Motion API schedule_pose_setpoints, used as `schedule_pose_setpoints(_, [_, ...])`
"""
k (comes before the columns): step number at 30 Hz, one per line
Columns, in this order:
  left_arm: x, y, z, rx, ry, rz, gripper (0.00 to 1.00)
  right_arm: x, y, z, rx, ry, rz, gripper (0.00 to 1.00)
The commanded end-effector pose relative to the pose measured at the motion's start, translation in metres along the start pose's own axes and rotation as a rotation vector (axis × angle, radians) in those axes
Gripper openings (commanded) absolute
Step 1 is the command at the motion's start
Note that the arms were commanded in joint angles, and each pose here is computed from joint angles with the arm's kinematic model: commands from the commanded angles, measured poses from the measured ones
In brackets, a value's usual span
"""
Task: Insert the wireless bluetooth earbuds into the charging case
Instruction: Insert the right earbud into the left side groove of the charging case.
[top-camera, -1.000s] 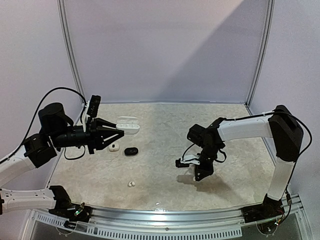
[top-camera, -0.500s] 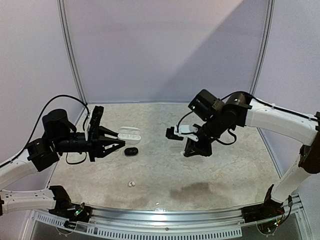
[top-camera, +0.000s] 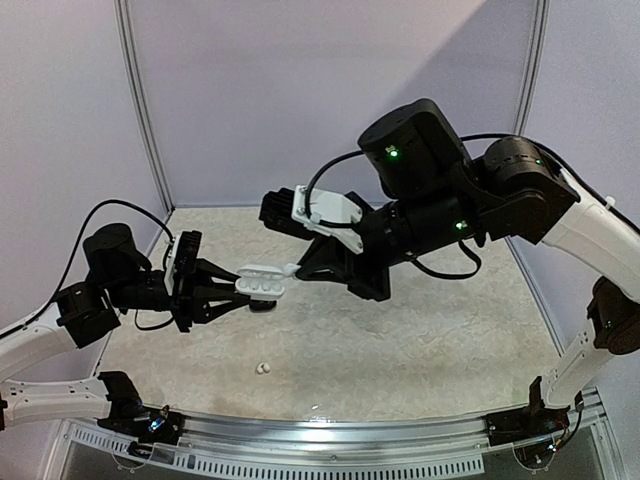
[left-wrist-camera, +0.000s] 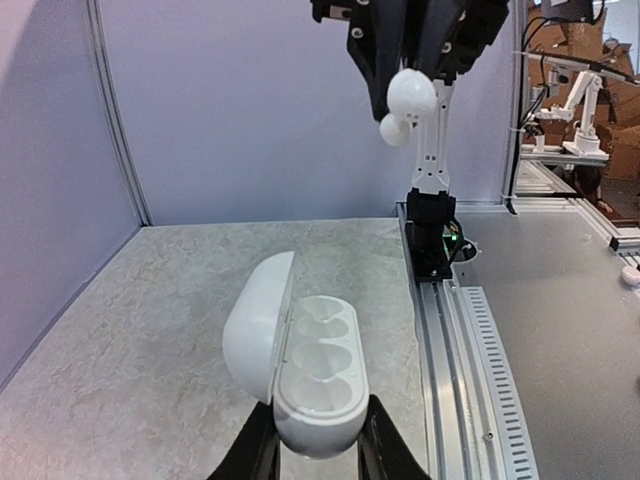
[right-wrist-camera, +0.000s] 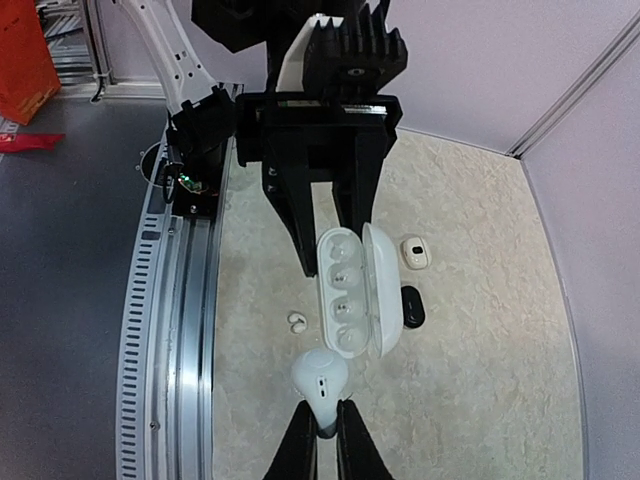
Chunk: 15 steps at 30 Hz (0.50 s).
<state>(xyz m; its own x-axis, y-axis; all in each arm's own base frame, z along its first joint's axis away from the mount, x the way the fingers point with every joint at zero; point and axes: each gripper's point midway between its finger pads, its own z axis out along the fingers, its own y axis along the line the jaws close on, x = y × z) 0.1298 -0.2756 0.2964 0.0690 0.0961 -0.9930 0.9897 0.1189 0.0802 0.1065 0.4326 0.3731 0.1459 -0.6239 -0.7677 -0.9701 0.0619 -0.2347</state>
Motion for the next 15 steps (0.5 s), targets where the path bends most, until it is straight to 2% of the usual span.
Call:
schedule_pose_setpoints(1, [-0.014, -0.011, -0.001, 0.031, -0.034, 0.042, 0.0, -0.008, -0.004, 0.026, 0.05, 0.028, -0.017, 0.06])
schedule_pose_setpoints(7, [-0.018, -0.01, -0.003, 0.018, -0.047, -0.002, 0.0, -0.002, 0.002, 0.05, 0.027, 0.09, -0.073, 0.06])
schedule_pose_setpoints(15, [-0.019, -0.009, -0.001, 0.017, -0.049, -0.005, 0.0, 0.004, 0.001, 0.054, 0.035, 0.117, -0.08, 0.06])
